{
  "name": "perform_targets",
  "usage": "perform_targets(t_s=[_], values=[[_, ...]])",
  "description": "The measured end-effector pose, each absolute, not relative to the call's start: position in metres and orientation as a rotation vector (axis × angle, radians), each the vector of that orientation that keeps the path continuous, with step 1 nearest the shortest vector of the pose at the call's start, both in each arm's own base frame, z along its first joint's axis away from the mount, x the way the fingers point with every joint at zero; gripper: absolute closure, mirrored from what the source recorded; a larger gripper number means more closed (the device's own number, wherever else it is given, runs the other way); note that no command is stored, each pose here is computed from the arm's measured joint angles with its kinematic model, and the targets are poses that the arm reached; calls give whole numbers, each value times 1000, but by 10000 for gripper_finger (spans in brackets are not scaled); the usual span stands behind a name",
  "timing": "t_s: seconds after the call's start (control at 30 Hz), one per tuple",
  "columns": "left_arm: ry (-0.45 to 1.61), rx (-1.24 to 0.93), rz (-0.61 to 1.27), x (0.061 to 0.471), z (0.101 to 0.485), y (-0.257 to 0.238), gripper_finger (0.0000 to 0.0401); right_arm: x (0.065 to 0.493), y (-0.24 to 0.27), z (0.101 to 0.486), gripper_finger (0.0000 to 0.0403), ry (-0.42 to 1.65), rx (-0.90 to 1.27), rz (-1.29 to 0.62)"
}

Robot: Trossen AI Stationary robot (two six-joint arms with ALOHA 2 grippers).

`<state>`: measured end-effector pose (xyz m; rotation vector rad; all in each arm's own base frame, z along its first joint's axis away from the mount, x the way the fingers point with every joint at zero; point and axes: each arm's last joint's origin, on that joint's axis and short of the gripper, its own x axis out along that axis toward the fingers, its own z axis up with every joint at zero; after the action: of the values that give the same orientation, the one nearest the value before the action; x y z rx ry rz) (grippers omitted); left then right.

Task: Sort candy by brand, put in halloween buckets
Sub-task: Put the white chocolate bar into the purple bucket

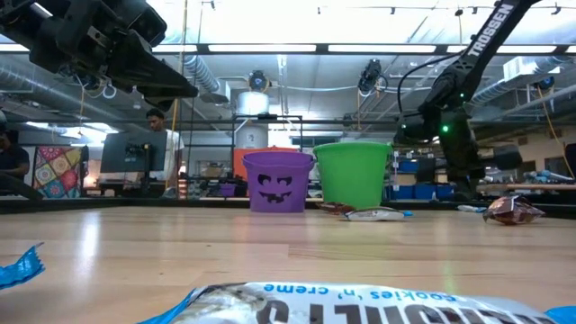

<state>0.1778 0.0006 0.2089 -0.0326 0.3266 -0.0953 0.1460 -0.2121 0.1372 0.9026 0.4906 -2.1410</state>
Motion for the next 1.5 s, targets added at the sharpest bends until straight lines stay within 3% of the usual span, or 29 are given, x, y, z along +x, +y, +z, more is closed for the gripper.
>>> perform_targets(t_s=[0.3,0.5,0.93,1.2,1.5], values=[[317,-29,-96,178,210,1,259,146,-210,135,398,502,1073,-2099],[321,-10,-138,178,209,0,259,149,-198,135,398,401,1072,-2210],[250,-15,-178,179,216,-1,259,162,-198,116,398,447,1077,-2148],[223,-36,-175,180,219,-1,259,161,-188,108,398,151,1078,-2273],[206,-30,-176,180,220,-1,259,172,-181,125,398,-94,956,-2209]])
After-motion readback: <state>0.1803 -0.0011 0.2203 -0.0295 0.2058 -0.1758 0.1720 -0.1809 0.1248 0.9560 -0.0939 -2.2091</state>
